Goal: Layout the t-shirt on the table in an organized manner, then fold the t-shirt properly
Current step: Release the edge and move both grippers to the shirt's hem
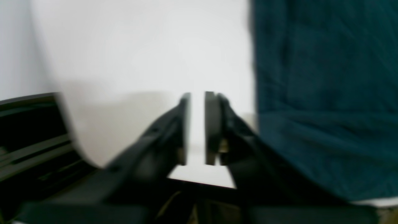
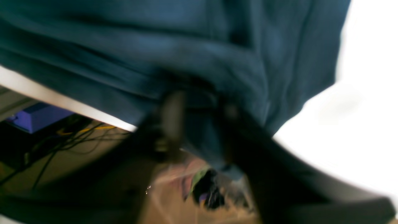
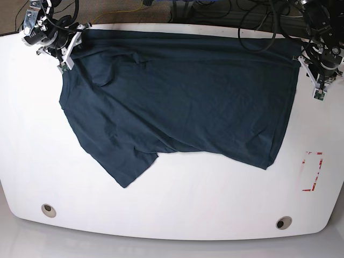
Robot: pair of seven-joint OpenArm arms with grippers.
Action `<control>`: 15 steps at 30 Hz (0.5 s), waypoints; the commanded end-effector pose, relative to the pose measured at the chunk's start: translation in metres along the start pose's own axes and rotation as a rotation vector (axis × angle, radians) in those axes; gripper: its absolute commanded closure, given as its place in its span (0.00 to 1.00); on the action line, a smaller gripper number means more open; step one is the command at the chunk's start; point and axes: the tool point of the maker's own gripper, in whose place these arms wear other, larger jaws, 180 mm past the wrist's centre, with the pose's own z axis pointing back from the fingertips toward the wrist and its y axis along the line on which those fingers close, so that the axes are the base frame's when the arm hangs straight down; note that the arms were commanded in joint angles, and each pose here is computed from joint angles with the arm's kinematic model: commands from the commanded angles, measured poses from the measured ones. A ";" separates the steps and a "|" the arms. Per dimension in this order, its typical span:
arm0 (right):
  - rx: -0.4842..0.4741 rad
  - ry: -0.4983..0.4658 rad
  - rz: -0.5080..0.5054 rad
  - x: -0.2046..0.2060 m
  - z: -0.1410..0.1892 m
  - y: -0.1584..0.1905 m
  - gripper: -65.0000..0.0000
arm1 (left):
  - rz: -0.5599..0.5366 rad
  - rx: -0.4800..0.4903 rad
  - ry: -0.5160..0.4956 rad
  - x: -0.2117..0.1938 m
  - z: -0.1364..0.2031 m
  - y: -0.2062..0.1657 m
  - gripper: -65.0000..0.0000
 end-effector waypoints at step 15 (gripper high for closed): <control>-0.068 -0.141 0.036 0.048 0.019 -0.013 0.23 | 0.035 0.109 -0.166 0.071 0.016 0.039 0.44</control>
